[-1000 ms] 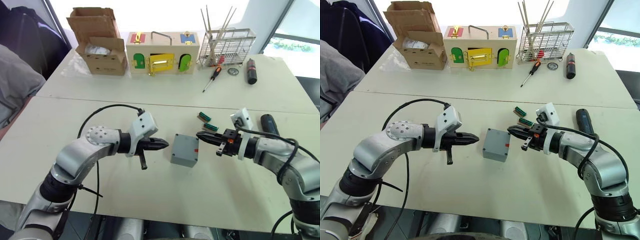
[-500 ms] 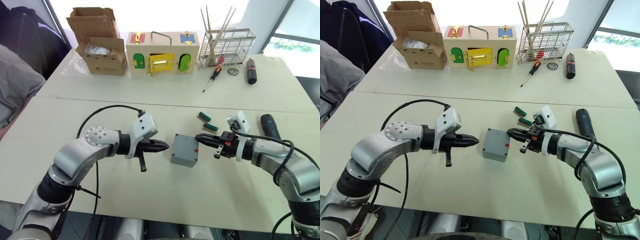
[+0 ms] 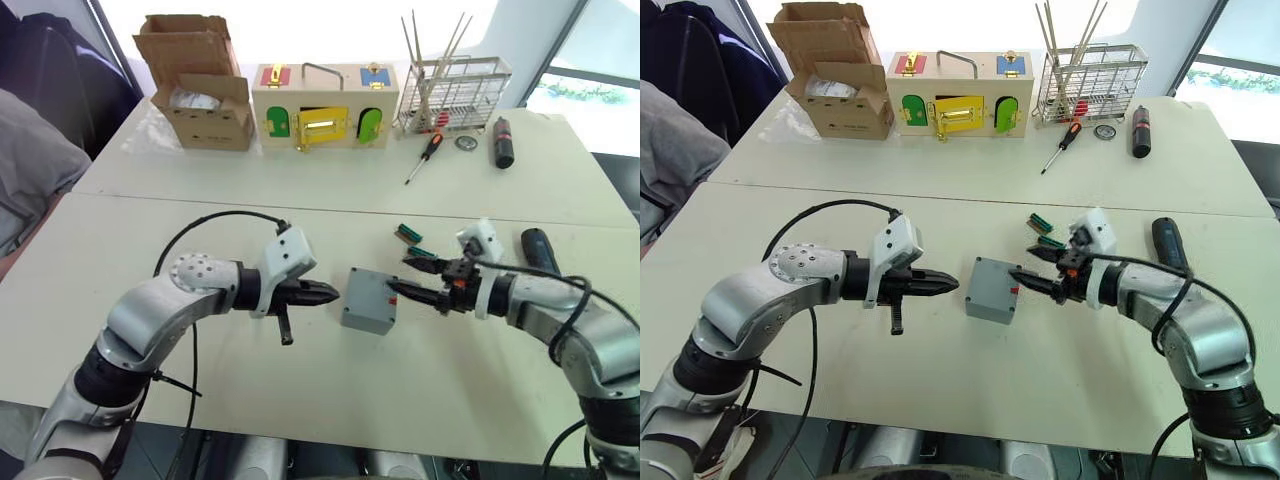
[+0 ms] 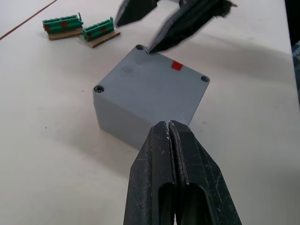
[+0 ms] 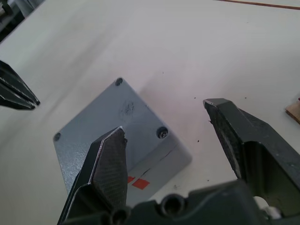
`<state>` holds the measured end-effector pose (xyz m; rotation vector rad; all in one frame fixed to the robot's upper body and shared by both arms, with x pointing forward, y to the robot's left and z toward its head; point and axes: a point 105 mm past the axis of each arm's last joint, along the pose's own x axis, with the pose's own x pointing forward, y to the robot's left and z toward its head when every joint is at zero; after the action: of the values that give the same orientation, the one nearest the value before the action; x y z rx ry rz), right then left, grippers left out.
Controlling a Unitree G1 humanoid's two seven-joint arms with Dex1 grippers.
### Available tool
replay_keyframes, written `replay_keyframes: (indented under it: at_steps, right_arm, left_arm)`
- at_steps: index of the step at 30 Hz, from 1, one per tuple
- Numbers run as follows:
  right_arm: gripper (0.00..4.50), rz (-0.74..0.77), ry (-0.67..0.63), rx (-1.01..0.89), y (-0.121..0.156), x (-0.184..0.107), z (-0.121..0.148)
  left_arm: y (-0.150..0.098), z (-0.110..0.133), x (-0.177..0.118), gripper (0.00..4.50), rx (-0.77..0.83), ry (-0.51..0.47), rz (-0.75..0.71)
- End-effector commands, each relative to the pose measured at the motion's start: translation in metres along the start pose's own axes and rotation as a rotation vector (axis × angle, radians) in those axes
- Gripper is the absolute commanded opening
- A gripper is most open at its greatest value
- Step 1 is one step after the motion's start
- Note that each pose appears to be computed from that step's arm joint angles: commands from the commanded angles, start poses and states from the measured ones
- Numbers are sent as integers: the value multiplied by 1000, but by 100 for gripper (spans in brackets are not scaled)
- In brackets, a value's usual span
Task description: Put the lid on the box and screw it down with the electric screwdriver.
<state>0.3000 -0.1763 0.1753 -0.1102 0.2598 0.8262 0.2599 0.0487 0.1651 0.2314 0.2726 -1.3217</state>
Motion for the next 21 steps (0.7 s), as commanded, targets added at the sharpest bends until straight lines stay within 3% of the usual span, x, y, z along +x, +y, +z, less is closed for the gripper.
replay_keyframes:
  at_steps: [1,7,9,12,17,21]
  right_arm:
    - [287,-151,-72,22,-45,-44,54]
    - [287,-426,207,50,-114,-95,47]
    - [347,-471,348,108,-124,-114,35]
    - [427,-454,594,208,-120,-139,12]
    - [427,-372,780,369,-111,-149,-13]
    - [427,-426,844,461,-118,-154,-32]
  left_arm:
    - [-6,25,-5,0,45,-82,-33]
    - [-33,31,0,0,132,-61,-162]
    - [-40,28,2,0,148,-44,-190]
    - [-46,19,4,0,177,-7,-210]
    - [-50,16,13,0,199,-5,-214]
    - [-50,14,16,0,219,0,-182]
